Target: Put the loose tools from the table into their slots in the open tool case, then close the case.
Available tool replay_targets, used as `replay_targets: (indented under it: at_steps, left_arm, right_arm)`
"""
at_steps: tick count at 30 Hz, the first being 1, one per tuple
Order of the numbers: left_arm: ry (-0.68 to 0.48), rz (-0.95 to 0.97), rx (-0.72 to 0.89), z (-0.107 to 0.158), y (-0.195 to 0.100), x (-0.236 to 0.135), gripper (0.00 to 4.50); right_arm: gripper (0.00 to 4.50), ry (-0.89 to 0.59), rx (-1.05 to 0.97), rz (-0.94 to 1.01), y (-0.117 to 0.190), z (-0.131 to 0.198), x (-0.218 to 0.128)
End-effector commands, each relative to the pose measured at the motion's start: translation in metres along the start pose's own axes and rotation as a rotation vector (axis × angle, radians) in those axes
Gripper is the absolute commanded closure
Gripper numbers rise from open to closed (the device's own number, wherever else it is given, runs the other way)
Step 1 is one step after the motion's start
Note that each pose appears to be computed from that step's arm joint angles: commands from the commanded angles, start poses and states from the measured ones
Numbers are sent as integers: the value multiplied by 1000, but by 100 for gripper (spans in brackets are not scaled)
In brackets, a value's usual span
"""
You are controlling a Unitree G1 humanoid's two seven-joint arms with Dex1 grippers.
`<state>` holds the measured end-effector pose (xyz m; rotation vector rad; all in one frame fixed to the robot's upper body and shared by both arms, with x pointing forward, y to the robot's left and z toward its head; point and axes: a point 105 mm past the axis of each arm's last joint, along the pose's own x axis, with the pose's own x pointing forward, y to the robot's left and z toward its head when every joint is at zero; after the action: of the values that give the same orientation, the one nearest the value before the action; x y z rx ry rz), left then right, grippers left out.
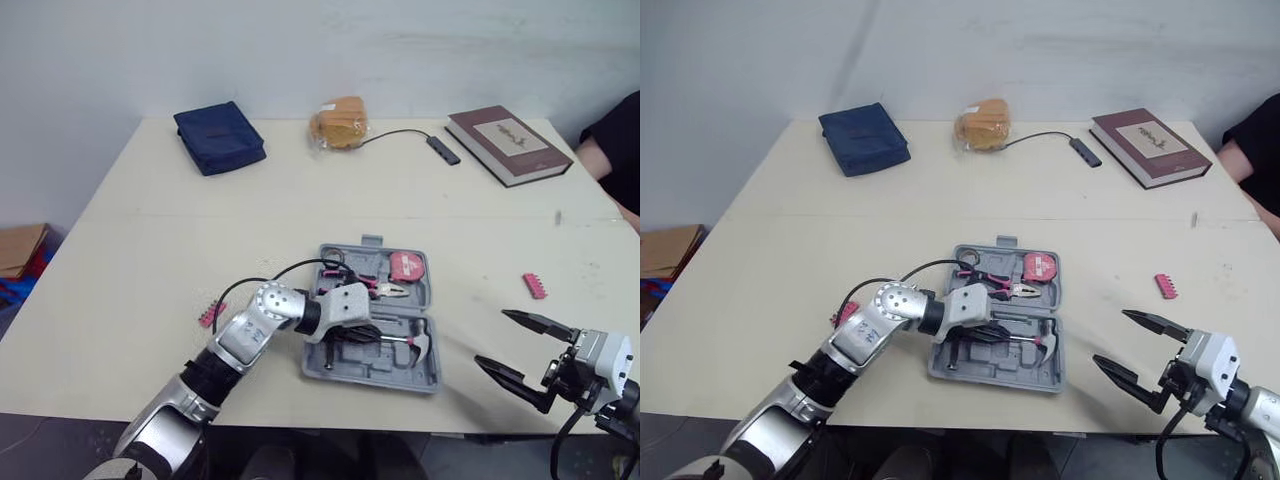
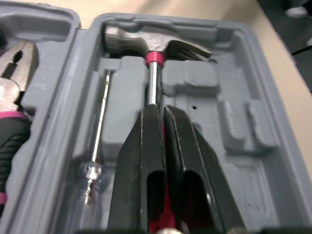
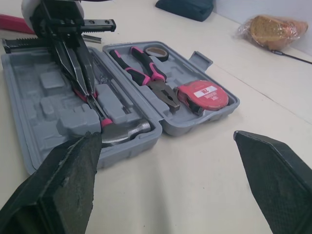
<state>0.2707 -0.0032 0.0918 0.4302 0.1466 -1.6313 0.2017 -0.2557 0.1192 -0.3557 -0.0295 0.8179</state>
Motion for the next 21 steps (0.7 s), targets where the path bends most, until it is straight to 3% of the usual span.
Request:
replay_targets:
  at_steps: [1, 3, 7, 10, 13, 18, 21]
  left_arm:
    - [-204, 75, 169, 47, 15, -38, 441]
    - [-291, 167, 208, 62, 27, -63, 441]
    - [-279, 348, 252, 63, 43, -120, 441]
    - [-248, 479, 244, 57, 52, -158, 318]
    - [-142, 553, 190, 32, 47, -192, 182]
    - [17, 900, 46, -15, 13, -292, 11]
    - [62, 1029, -9, -29, -6, -324, 4]
  right_arm:
    - [0, 7, -54, -38, -13, 8, -13]
    - [0, 18, -65, -59, -19, 9, -20]
    - [0, 51, -98, -95, -35, 11, -35]
    - [0, 56, -115, -118, -43, 12, -42]
    - [0, 75, -132, -144, -51, 10, -52]
    - [0, 156, -158, -277, -71, -2, -95]
    - [0, 182, -160, -339, -77, -10, -111]
